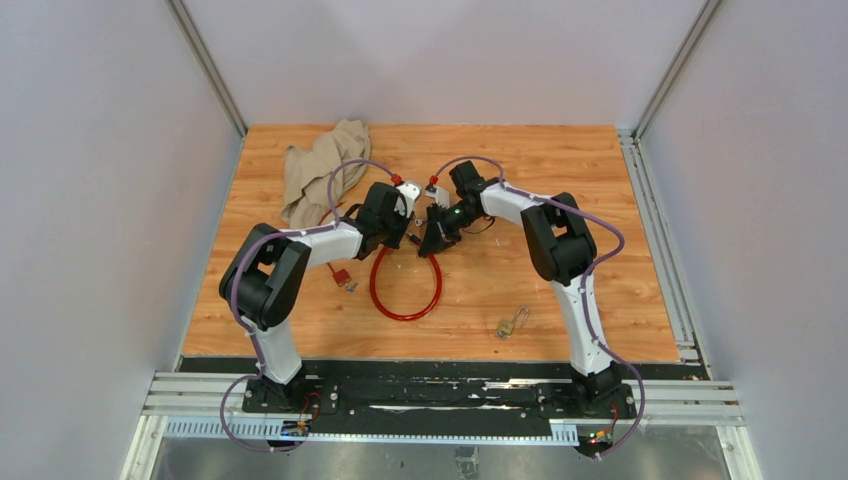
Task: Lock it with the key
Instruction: Lock the lock.
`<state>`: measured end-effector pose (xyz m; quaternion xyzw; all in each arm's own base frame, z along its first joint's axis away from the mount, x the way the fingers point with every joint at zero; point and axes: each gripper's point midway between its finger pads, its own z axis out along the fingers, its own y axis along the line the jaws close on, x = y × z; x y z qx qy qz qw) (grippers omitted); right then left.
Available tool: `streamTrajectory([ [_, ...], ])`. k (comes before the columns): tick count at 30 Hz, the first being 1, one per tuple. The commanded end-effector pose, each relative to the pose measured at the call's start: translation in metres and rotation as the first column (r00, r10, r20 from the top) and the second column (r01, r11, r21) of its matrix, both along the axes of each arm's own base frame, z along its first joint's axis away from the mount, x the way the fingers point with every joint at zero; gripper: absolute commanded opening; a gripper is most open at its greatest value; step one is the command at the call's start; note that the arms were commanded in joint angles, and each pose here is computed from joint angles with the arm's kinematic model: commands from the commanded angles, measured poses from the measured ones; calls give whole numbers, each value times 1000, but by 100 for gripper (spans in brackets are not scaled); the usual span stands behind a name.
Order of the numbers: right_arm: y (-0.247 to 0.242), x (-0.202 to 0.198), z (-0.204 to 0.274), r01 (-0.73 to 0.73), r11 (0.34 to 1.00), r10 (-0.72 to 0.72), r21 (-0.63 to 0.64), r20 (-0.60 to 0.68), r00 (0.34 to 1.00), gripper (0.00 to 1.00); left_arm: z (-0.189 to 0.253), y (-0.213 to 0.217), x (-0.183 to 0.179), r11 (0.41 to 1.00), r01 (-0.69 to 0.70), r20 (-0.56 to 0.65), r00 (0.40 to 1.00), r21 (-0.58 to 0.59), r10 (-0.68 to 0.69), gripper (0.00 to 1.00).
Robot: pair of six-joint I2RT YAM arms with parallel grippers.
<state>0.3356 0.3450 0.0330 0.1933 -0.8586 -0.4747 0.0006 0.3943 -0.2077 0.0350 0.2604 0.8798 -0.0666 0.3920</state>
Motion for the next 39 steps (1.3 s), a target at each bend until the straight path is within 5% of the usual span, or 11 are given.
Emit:
streamTrajectory([
  [1, 11, -10, 19, -40, 998, 40, 53, -9, 999, 1, 18, -12, 8, 999, 20, 63, 998, -46, -17, 0],
  [39, 5, 5, 23, 14, 998, -16, 59, 25, 1000, 1, 17, -13, 6, 998, 22, 59, 998, -51, -19, 0],
])
